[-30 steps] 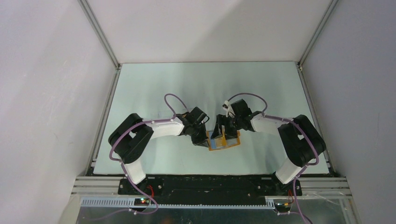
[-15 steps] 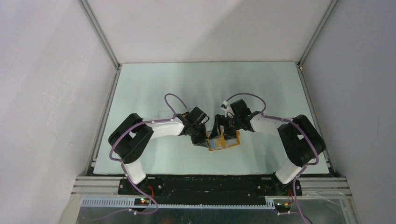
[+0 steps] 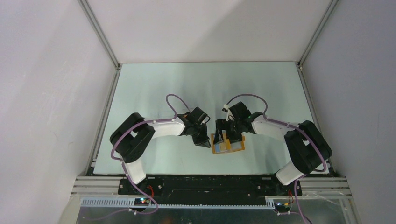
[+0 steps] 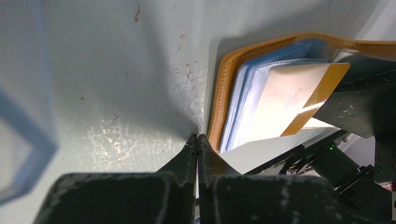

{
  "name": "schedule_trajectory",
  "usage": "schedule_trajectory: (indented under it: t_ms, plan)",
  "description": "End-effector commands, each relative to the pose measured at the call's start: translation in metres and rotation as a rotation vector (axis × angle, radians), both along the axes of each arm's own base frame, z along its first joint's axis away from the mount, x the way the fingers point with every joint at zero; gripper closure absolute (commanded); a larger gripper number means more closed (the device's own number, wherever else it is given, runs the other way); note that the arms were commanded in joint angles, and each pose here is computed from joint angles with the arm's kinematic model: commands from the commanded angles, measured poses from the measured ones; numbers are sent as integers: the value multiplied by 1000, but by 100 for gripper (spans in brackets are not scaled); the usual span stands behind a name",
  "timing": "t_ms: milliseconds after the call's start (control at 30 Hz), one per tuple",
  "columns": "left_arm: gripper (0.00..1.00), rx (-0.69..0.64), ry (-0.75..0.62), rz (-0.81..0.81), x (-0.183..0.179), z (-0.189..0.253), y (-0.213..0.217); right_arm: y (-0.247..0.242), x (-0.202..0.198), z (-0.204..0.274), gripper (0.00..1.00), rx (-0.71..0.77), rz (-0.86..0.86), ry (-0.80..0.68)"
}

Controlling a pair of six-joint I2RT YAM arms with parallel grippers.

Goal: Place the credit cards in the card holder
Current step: Insert the credit card into the card holder.

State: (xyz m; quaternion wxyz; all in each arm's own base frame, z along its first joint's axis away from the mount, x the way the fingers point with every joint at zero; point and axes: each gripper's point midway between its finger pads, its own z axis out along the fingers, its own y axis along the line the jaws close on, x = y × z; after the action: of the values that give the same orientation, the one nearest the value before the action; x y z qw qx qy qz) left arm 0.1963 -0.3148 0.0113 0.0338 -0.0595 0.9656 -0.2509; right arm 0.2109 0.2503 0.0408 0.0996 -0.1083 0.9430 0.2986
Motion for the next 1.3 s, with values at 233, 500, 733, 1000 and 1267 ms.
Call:
schedule_trajectory:
  t_ms: [233,500,733,1000,1267]
  plan:
    - [98,107,-22,-5,-3,-13,20,-8,2,33,10,53,20,-12]
    - [66,4,-117,-15,14,26,6,-16,-3,38,3,30,36,-11]
    - [61,-76,-127,-19,19,33,-10,-28,1,37,4,-38,50,-30]
    - [59,-84,-120,-20,23,25,-16,-31,1,21,27,-99,83,-7]
    - [59,-48,-81,-25,16,6,-18,-40,1,-17,43,-215,73,58]
